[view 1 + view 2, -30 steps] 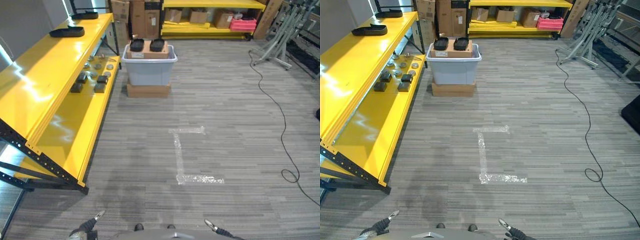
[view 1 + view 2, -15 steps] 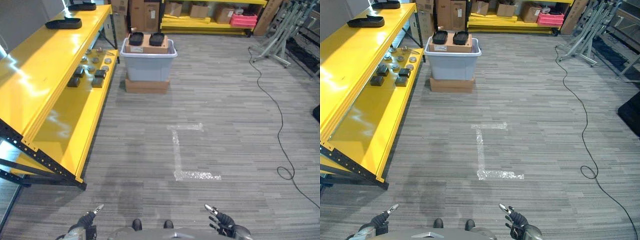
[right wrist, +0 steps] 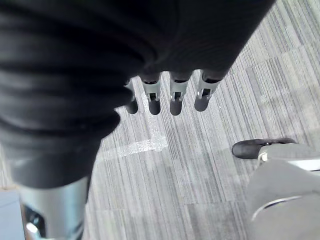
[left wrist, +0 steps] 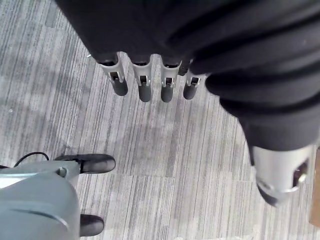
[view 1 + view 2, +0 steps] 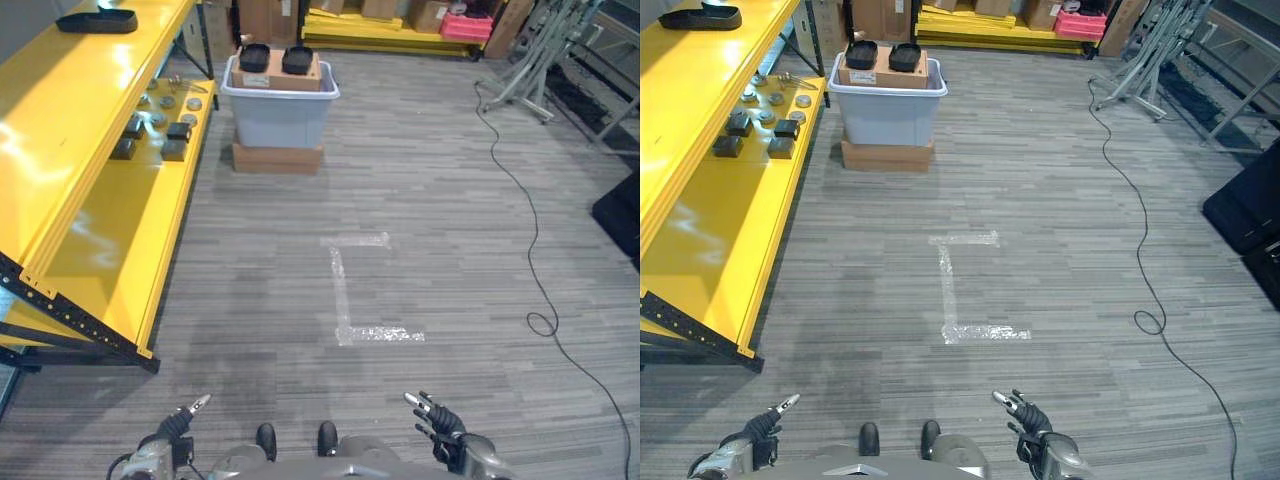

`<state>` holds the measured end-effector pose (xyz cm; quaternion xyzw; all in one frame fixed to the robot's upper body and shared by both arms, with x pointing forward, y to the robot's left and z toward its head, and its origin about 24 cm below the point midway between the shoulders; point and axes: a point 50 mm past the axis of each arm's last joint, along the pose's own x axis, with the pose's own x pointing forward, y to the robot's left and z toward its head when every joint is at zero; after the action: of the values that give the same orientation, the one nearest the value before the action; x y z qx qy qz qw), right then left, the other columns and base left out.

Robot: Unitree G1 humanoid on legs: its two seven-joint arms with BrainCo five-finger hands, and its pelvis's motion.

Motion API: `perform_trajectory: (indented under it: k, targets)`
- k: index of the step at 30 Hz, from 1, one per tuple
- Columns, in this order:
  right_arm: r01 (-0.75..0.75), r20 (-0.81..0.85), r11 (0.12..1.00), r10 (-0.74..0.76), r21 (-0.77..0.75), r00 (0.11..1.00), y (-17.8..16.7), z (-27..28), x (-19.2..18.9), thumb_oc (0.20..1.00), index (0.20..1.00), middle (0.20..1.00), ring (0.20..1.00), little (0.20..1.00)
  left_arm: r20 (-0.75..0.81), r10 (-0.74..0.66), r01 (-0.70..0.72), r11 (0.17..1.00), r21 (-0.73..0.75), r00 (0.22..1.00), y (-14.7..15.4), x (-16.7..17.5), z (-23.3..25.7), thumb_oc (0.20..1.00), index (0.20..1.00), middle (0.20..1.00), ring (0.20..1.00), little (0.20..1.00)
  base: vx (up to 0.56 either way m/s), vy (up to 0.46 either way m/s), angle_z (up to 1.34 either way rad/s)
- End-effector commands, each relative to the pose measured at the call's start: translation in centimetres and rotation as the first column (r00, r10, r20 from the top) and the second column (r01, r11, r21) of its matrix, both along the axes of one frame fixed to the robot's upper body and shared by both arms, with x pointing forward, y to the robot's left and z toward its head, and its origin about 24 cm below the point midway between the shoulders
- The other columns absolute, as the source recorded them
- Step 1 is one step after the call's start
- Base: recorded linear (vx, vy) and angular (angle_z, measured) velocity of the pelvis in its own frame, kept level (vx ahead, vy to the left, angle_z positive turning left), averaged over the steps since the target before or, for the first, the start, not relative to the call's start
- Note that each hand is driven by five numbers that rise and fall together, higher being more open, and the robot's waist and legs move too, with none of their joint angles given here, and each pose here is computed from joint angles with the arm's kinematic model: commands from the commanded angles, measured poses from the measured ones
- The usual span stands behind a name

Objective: Move parts from the plastic box to the shelf.

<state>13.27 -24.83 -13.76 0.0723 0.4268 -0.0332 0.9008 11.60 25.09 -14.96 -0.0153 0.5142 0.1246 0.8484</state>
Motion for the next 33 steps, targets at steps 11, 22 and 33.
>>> perform_trajectory:
  k: [11, 22, 33]
  targets:
    - [-0.023, -0.036, 1.000, 0.023, -0.004, 0.999, 0.6, -0.5, -0.9, 1.000, 1.000, 1.000, 1.000, 1.000, 0.026, 0.104, -0.105, 0.994, 0.042, 0.994, 1.5, 0.0, 0.4, 1.000, 1.000, 1.000, 1.000, 1.000, 0.17, -0.061, -0.18]
    - [-0.129, -0.115, 0.986, 0.117, -0.104, 0.986, -0.9, -0.6, -2.2, 1.000, 1.000, 1.000, 1.000, 1.000, 0.110, 0.100, -0.093, 0.994, -0.065, 0.989, -2.0, 2.2, 0.3, 1.000, 1.000, 1.000, 1.000, 1.000, 0.19, -0.240, 0.24]
    - [-0.210, 0.086, 0.954, 0.232, -0.213, 0.969, -1.7, 2.1, 2.5, 1.000, 1.000, 1.000, 1.000, 1.000, -0.008, -0.070, 0.069, 0.997, -0.035, 0.998, -2.3, -1.3, -0.8, 1.000, 1.000, 1.000, 1.000, 1.000, 0.31, 0.017, -0.05]
